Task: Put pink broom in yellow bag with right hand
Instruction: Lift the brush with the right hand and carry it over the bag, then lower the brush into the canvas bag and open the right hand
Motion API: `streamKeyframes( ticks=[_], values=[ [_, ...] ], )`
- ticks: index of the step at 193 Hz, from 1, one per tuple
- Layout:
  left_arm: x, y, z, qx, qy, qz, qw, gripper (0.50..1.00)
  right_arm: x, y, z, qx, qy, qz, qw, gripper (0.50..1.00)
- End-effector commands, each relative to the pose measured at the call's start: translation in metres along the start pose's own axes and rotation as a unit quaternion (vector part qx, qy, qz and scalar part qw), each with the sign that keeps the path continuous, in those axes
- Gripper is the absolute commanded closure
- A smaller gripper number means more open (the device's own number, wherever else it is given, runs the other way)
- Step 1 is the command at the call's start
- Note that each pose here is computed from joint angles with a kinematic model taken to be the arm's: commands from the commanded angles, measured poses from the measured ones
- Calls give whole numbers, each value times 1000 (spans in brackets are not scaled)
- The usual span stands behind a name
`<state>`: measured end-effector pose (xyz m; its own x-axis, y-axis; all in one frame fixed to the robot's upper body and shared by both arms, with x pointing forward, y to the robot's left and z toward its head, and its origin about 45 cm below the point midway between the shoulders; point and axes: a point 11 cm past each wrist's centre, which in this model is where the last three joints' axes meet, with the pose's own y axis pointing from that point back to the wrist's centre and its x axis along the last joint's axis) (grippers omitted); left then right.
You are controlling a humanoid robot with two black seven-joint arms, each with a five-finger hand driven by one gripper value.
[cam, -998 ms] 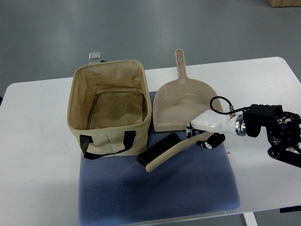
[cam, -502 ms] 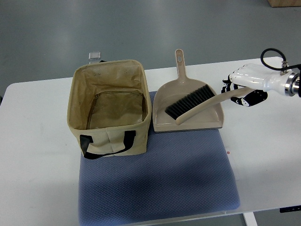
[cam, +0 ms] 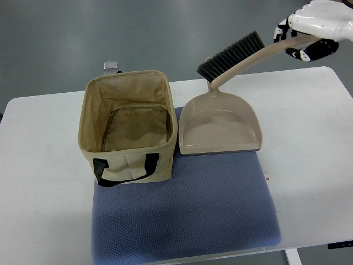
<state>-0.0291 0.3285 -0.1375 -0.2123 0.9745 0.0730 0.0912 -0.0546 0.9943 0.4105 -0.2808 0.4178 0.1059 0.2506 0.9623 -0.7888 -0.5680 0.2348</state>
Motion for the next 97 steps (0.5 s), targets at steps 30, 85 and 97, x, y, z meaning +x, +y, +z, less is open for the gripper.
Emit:
streamKeyframes(
  ticks=[30, 85, 97],
  values=[
    [0, 0, 0, 0, 0, 0, 1000, 500, 25, -82, -75, 84, 1, 11, 996, 1000],
    [0, 0, 0, 0, 0, 0, 1000, 500, 1, -139, -134, 127, 12, -17, 992, 1000],
    [0, 0, 0, 0, 0, 0, 1000, 500, -4, -143, -138, 130, 13, -23, 991, 1000]
  ],
)
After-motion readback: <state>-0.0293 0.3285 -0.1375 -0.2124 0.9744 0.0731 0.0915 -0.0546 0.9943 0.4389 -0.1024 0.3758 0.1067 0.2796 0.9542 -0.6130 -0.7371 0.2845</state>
